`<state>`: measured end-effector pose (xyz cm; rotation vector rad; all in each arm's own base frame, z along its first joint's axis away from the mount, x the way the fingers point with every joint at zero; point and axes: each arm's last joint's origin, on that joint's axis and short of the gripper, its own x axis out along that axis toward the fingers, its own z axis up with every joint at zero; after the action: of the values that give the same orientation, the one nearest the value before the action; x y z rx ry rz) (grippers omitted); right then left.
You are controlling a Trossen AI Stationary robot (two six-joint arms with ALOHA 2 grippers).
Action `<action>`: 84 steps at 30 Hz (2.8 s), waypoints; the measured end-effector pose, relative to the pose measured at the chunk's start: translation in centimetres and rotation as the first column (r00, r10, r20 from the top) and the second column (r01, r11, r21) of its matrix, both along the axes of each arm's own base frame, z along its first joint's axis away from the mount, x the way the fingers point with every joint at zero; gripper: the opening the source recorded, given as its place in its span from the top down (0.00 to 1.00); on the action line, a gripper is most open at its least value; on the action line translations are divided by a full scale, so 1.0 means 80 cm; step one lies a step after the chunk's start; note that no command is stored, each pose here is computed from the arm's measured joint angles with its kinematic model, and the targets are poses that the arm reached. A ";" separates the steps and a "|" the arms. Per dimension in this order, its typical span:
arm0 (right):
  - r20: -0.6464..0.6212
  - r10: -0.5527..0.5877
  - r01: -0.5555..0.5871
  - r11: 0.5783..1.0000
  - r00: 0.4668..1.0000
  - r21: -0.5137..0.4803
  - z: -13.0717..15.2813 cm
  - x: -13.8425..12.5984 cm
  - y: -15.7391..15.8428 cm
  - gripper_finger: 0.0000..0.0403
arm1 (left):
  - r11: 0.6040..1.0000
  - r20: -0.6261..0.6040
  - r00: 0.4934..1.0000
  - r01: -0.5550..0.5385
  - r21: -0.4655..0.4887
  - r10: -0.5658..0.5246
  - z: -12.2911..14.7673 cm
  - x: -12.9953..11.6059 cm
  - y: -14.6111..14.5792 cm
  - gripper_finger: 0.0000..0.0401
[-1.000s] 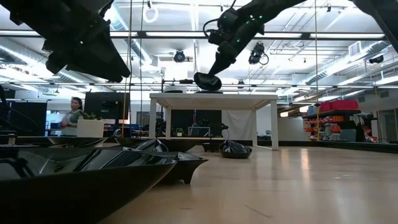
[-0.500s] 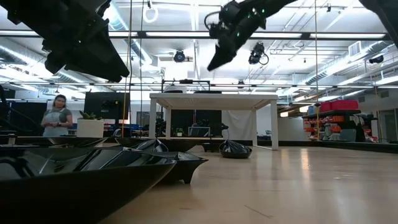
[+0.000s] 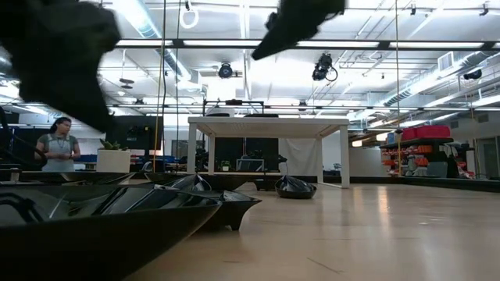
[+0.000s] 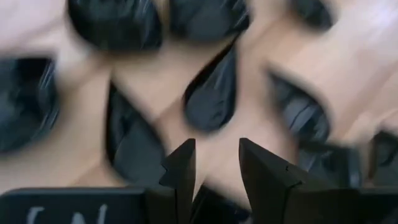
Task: Pick & Place Mini shaped plates
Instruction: Stack the black drop-shaped plate on top of the other black drop-shaped plate on the shelf
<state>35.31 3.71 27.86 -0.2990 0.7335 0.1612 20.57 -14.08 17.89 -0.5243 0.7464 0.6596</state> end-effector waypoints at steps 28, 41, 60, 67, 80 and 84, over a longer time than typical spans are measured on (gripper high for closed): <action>0.416 -0.100 -0.026 0.958 0.904 0.287 -0.123 -0.084 0.108 0.96 | 0.943 0.104 0.940 -0.313 -0.115 0.324 -0.093 -0.046 0.056 0.82; 0.416 -0.103 -0.022 0.959 0.904 0.284 -0.124 -0.084 0.108 0.96 | 0.971 0.097 0.967 -0.230 -0.057 0.235 -0.057 -0.018 0.040 0.99; 0.420 -0.118 -0.019 0.951 0.900 0.308 -0.122 -0.084 0.108 0.96 | 0.966 -0.012 0.999 -0.040 0.254 0.045 0.141 0.119 0.209 0.99; 0.418 -0.123 -0.017 0.949 0.900 0.315 -0.122 -0.084 0.108 0.96 | 0.968 0.003 0.983 -0.183 0.174 0.185 0.141 0.104 0.297 0.96; 0.436 -0.128 -0.024 0.945 0.891 0.325 -0.120 -0.083 0.109 0.96 | 0.968 -0.022 0.977 -0.205 0.142 0.210 0.113 0.122 0.318 0.95; 0.440 -0.131 -0.025 0.943 0.889 0.332 -0.119 -0.083 0.109 0.96 | 0.955 -0.027 0.969 -0.235 0.182 0.244 0.113 0.122 0.320 0.94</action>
<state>28.67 12.42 18.36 0.0107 0.2348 0.1503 30.29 11.51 26.89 -0.4392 0.6674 0.9595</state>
